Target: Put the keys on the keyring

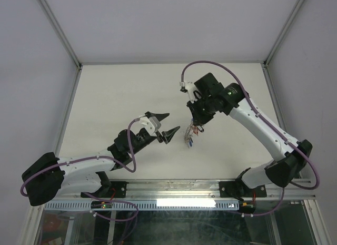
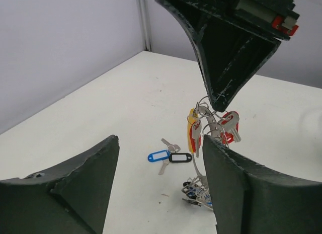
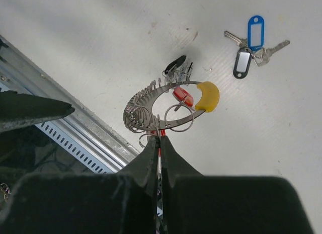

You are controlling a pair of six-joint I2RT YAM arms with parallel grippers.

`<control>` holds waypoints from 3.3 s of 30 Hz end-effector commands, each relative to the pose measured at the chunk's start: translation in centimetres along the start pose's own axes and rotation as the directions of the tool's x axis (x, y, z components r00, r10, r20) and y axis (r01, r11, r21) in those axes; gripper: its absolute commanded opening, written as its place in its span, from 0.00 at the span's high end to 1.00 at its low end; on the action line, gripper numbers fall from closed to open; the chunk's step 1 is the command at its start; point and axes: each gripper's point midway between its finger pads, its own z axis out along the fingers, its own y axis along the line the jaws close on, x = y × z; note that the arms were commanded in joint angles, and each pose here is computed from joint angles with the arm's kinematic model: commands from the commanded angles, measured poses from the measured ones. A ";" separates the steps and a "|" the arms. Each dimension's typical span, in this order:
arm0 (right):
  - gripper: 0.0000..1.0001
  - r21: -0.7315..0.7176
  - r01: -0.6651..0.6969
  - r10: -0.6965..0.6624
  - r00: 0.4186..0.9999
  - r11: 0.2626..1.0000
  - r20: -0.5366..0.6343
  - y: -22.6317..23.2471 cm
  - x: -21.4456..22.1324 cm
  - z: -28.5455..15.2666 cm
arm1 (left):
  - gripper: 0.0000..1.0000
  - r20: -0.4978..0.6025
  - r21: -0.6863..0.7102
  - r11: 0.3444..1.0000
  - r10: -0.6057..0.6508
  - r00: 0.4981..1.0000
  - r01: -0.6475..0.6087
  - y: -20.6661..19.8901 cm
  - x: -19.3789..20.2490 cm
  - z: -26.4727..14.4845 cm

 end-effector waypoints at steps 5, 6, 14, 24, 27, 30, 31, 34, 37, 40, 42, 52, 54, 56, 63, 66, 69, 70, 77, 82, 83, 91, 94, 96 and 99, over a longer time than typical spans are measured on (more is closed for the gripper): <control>1.00 0.131 -0.090 0.123 0.956 0.987 -0.268 -1.4 3.4 0.2 | 0.25 0.010 -0.041 0.998 -0.037 0.999 0.037 0.4 -0.6 0.4; 1.00 0.130 -0.095 0.129 0.952 0.987 -0.279 -1.3 3.5 0.5 | 0.23 0.011 -0.054 0.997 -0.053 0.999 0.053 0.5 -0.5 0.2; 1.00 0.116 -0.101 0.137 0.923 0.988 -0.361 -1.1 3.1 2.7 | 0.23 -0.002 -0.054 0.989 -0.138 0.990 0.138 0.2 0.5 -1.3; 1.00 -0.025 -0.099 0.091 0.968 0.995 -0.236 1.1 -1.2 2.7 | 0.21 -0.028 0.071 0.991 -0.108 0.994 0.110 -2.1 2.1 -0.8; 1.00 -0.040 -0.105 0.095 0.976 0.994 -0.198 1.4 -1.9 2.4 | 0.25 -0.053 0.082 0.993 -0.078 0.995 0.083 -2.3 3.1 -0.1; 1.00 -0.046 -0.107 0.098 0.980 0.993 -0.175 1.5 -2.3 2.1 | 0.32 -0.068 0.069 0.996 -0.043 0.997 0.048 -2.1 3.9 0.2; 1.00 -0.049 -0.106 0.096 0.980 0.993 -0.173 1.6 -2.3 2.0 | 0.33 -0.072 0.066 0.997 -0.028 0.997 0.033 -2.0 4.1 0.3; 1.00 -0.060 -0.108 0.096 0.981 0.992 -0.166 1.7 -2.4 1.9 | 0.35 -0.075 0.073 0.997 0.009 0.997 -0.004 -2.1 4.5 0.6; 1.00 -0.068 -0.107 0.096 0.983 0.992 -0.158 1.8 -2.5 1.9 | 0.34 -0.066 0.092 0.995 0.033 0.997 -0.027 -2.6 4.5 1.1; 1.00 -0.066 -0.109 0.098 0.983 0.992 -0.154 1.8 -2.5 1.8 | 0.34 -0.055 0.106 0.994 0.042 0.998 -0.036 -3.2 4.4 1.6; 1.00 -0.070 -0.109 0.098 0.984 0.992 -0.150 1.9 -2.5 1.8 | 0.36 -0.052 0.104 0.994 0.048 0.997 -0.042 -3.3 4.5 1.8; 1.00 -0.079 -0.108 0.097 0.985 0.991 -0.140 2.1 -2.3 1.3 | 0.69 -0.108 0.055 0.988 0.152 0.982 -0.147 -2.5 6.2 2.7; 1.00 -0.082 -0.109 0.097 0.985 0.991 -0.140 2.1 -2.3 1.3 | 0.78 -0.128 0.059 0.986 0.164 0.978 -0.157 -2.6 7.1 2.9; 1.00 -0.081 -0.110 0.097 0.984 0.991 -0.147 2.1 -2.0 1.4 | 0.89 -0.132 0.038 0.985 0.170 0.977 -0.167 -2.2 7.0 3.1; 1.00 -0.071 -0.114 0.101 0.981 0.991 -0.168 1.9 -1.0 1.6 | 1.00 -0.129 -0.100 0.973 0.196 0.972 -0.210 0.4 6.1 2.9; 1.00 -0.065 -0.116 0.103 0.979 0.991 -0.175 1.8 -0.6 1.8 | 1.00 -0.122 -0.128 0.966 0.209 0.970 -0.224 1.0 5.6 2.7; 1.00 -0.065 -0.120 0.106 0.976 0.991 -0.188 1.8 -0.2 2.0 | 1.00 -0.122 -0.150 0.959 0.222 0.967 -0.239 1.3 5.4 2.5; 1.00 -0.065 -0.122 0.107 0.976 0.990 -0.190 1.8 -0.1 2.1 | 1.00 -0.120 -0.155 0.958 0.225 0.967 -0.242 1.4 5.4 2.5; 1.00 -0.088 -0.132 0.110 0.970 0.987 -0.215 2.0 0.5 3.4 | 0.84 -0.119 -0.145 0.963 0.210 0.970 -0.226 1.1 5.6 2.4; 1.00 -0.092 -0.133 0.110 0.968 0.987 -0.225 2.0 0.7 3.8 | 0.71 -0.121 -0.125 0.973 0.179 0.976 -0.194 0.5 6.4 2.1; 1.00 -0.090 -0.135 0.112 0.967 0.987 -0.228 1.9 0.8 3.8 | 0.69 -0.119 -0.122 0.974 0.175 0.977 -0.189 0.4 6.5 2.0; 1.00 -0.073 -0.135 0.114 0.965 0.988 -0.235 1.4 1.2 4.0 | 0.54 -0.103 -0.063 0.981 0.174 0.979 -0.181 -0.7 6.7 1.3; 1.00 -0.087 -0.137 0.114 0.965 0.987 -0.235 1.6 1.2 3.9 | 0.49 -0.088 -0.017 0.981 0.191 0.978 -0.193 -1.4 6.7 1.1; 1.00 -0.098 -0.138 0.112 0.967 0.986 -0.231 1.8 1.1 3.9 | 0.47 -0.070 0.013 0.979 0.205 0.976 -0.204 -2.0 6.5 1.2; 1.00 -0.102 -0.137 0.111 0.968 0.985 -0.227 1.8 1.0 3.9 | 0.46 -0.049 0.044 0.974 0.226 0.973 -0.224 -2.5 6.4 1.5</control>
